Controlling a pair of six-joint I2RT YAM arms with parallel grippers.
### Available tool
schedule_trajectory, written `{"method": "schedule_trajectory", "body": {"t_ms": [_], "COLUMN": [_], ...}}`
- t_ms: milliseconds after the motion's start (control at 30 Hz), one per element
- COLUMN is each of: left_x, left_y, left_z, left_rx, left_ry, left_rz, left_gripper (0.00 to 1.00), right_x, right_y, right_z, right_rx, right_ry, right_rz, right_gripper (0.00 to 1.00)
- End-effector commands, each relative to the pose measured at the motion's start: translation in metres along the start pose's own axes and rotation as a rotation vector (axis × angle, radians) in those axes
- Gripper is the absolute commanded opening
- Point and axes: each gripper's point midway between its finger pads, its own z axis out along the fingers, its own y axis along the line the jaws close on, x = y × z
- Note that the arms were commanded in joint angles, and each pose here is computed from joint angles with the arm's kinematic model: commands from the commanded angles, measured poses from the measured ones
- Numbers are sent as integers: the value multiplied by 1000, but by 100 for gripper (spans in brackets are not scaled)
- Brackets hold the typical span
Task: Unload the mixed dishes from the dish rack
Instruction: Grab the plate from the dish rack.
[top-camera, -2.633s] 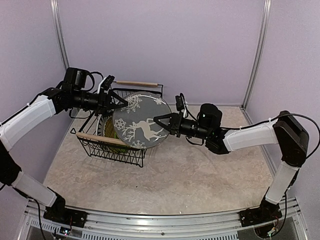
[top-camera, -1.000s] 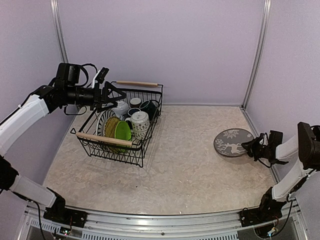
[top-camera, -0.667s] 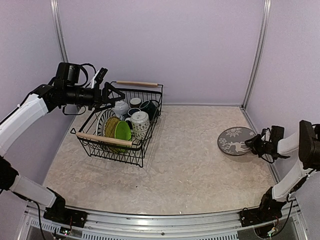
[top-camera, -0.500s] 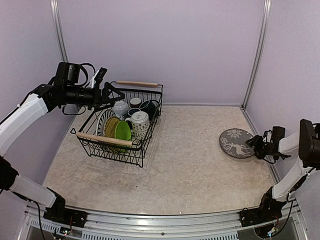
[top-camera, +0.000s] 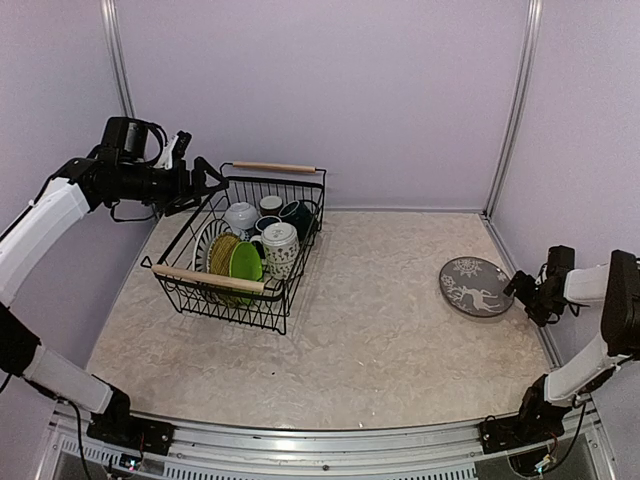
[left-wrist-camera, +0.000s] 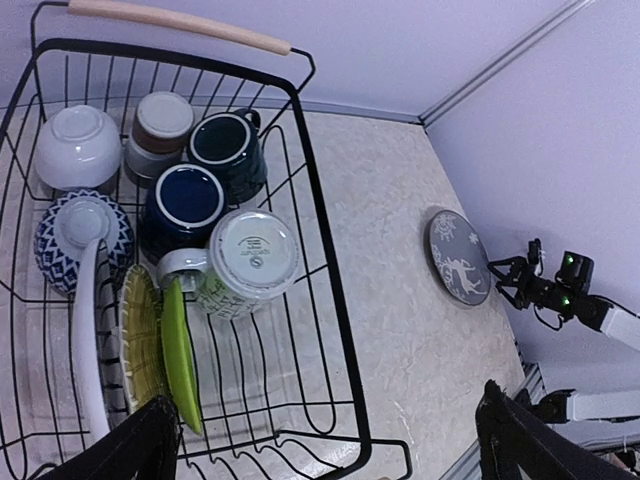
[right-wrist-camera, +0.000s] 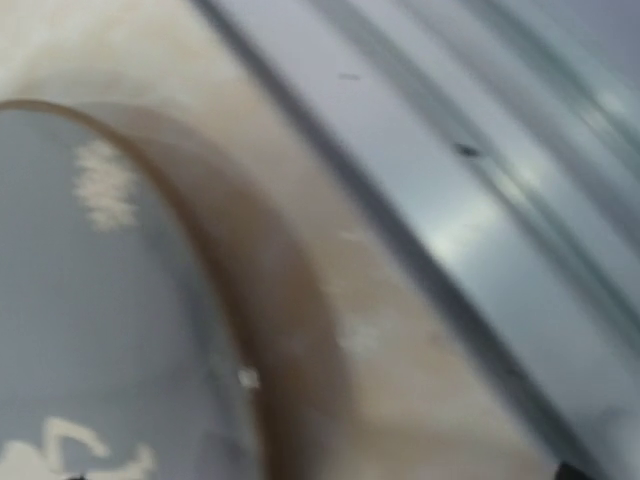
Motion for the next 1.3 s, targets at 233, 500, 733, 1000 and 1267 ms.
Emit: {"method": "schedule_trajectory", "body": {"t_ms": [233,500,733,1000,1267], "left_x": [12,21,38,50,62], "left_y": [101,131,144,157,163], "left_z": [19,29,44,55,67], "left_rx": [-420,-555,-636,-701,-714], "left_ry": [154,206,287,344,400], "left_rz": [-61,-31,21,60,74], "left_gripper": [93,77,60,42,29], "right_x": [-5,-1,2,12,19], "right_y": [-24,18,74,133,161], "right_z": [-40,-56,-71,-91,-100], "right_rx": [165,65,-62,-197,-271], "right_ry": [-71,-75,-117,-157,-187], "right_rz": [-59,-172,-257,-350,-381], "right_gripper": [100,98,98,98,98]}}
